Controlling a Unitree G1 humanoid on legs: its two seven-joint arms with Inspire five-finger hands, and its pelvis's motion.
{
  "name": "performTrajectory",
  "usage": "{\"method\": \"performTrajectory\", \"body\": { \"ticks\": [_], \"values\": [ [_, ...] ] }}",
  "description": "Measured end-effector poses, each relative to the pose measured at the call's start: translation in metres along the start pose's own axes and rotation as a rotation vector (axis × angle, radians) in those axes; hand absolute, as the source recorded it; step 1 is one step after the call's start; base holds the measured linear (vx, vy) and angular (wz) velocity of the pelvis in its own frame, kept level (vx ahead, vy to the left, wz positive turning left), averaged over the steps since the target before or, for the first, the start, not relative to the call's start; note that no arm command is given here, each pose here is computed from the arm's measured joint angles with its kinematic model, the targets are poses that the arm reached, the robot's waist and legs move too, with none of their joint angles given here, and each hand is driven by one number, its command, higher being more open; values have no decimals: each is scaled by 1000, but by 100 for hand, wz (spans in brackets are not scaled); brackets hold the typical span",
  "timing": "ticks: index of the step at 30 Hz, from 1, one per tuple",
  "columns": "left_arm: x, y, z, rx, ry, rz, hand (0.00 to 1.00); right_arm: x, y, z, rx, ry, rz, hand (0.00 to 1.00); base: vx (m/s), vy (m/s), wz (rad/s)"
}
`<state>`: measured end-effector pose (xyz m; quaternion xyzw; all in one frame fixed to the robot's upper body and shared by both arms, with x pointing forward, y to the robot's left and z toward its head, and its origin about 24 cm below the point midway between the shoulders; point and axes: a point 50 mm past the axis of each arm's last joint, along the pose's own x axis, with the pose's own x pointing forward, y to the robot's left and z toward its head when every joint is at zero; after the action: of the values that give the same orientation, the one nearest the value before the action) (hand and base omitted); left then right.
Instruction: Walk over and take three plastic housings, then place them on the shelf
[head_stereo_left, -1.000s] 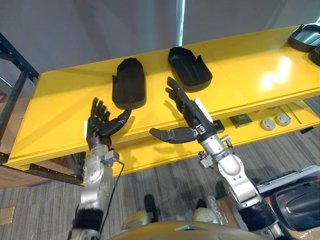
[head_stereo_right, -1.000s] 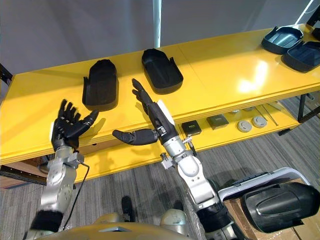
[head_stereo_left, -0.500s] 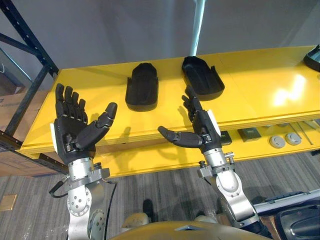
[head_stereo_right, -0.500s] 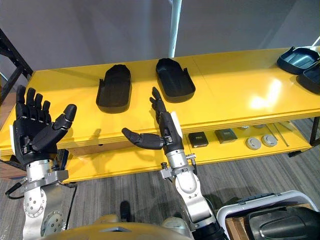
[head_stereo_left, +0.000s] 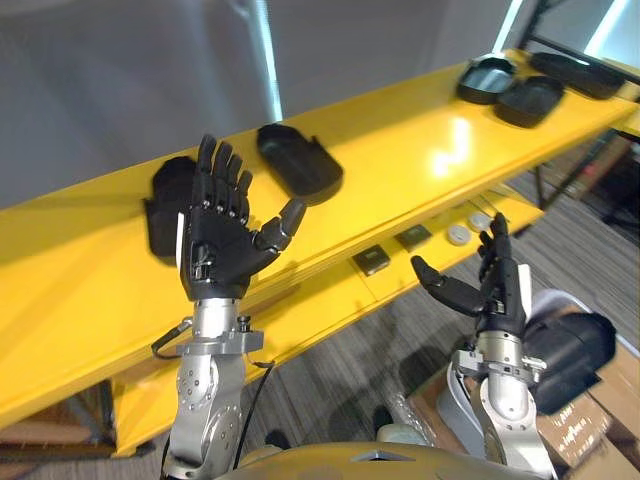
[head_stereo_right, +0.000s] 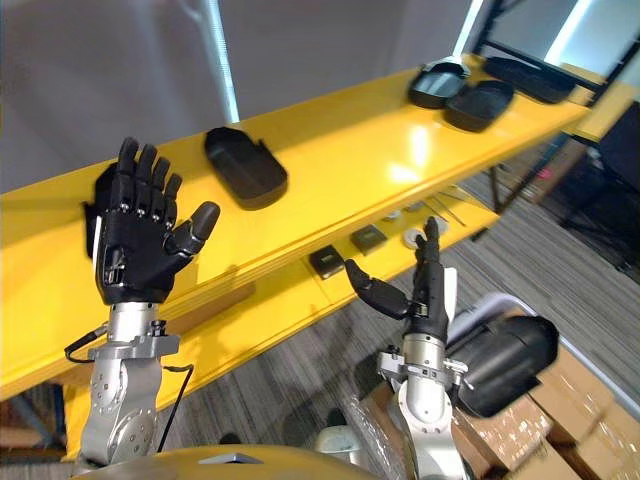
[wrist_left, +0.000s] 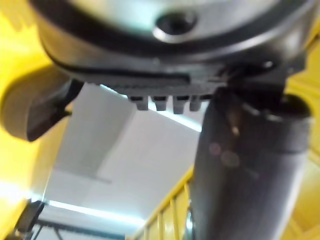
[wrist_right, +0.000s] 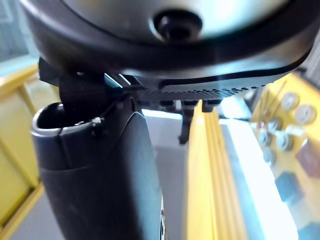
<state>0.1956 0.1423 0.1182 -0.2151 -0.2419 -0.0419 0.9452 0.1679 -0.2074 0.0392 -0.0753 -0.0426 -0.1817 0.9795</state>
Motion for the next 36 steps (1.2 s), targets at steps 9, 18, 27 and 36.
{"method": "performTrajectory", "body": {
  "ticks": [9,18,27,36],
  "values": [
    [5,-16,-27,-61,113,-66,100,-31,-20,-2,-11,62,-83,100,32,-42,-41],
    [4,2,-17,-31,75,73,100,2,3,22,-6,-114,110,100,-5,41,-80],
    [4,3,-11,-48,37,68,100,6,9,1,2,-28,168,100,-58,113,-6],
    [5,8,-13,15,52,55,100,16,36,21,152,-134,271,100,-298,86,-73]
  ]
}}
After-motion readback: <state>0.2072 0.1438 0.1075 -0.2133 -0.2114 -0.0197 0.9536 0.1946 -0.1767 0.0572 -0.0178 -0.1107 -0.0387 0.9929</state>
